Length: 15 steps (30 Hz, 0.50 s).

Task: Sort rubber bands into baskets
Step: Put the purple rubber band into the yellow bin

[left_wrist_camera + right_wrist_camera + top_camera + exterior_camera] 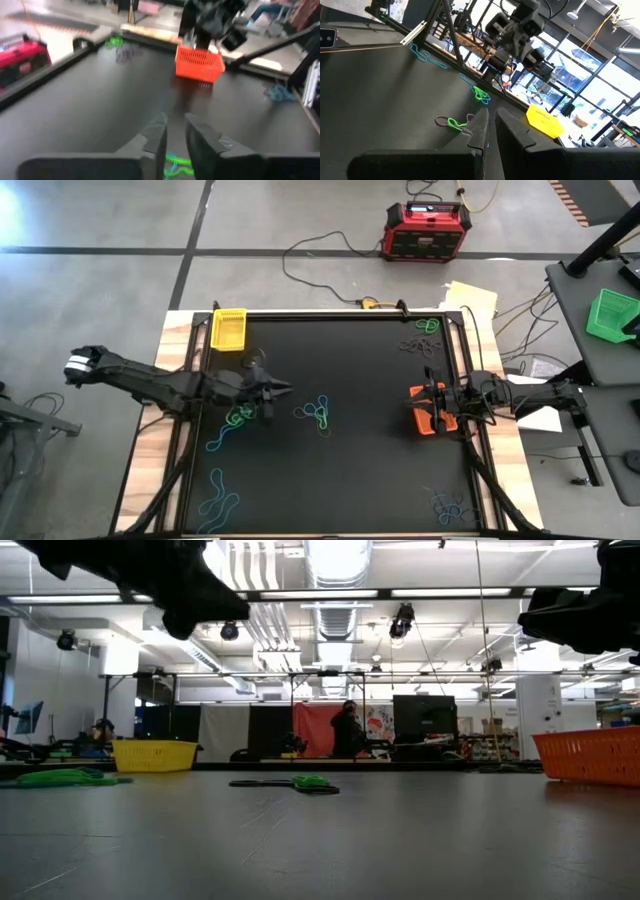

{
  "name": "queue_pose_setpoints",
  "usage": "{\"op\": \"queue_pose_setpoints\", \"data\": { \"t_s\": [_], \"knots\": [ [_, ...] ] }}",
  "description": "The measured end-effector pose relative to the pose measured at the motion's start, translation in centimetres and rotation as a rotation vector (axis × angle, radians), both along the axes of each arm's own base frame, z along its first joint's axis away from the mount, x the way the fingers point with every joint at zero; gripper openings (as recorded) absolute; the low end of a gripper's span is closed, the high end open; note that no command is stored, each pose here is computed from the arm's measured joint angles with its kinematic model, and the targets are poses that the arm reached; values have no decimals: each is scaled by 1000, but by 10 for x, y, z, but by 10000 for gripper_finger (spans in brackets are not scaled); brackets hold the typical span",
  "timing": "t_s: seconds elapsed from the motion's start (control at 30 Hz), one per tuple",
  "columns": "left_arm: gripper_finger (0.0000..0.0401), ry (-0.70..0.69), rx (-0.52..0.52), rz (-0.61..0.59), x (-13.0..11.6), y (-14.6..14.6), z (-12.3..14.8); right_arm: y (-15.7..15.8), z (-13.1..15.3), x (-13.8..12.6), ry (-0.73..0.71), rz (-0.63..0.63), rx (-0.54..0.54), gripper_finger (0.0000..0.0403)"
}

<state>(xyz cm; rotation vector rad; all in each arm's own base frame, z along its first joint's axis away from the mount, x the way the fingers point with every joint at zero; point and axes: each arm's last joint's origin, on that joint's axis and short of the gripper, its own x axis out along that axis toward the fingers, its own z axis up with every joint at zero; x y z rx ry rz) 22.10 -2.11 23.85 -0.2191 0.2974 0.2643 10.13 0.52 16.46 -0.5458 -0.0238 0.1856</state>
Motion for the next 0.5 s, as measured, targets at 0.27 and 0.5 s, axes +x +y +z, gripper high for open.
{"op": "queue_pose_setpoints", "data": {
  "t_s": [0.27, 0.5],
  "knots": [
    [173, -52, -133, -106, 22, -14, -9, 0, 0, 0, 0, 0, 0, 29],
    [249, 56, -89, -88, 35, -27, -27, 0, 0, 0, -1, 0, 0, 29]
  ]
}}
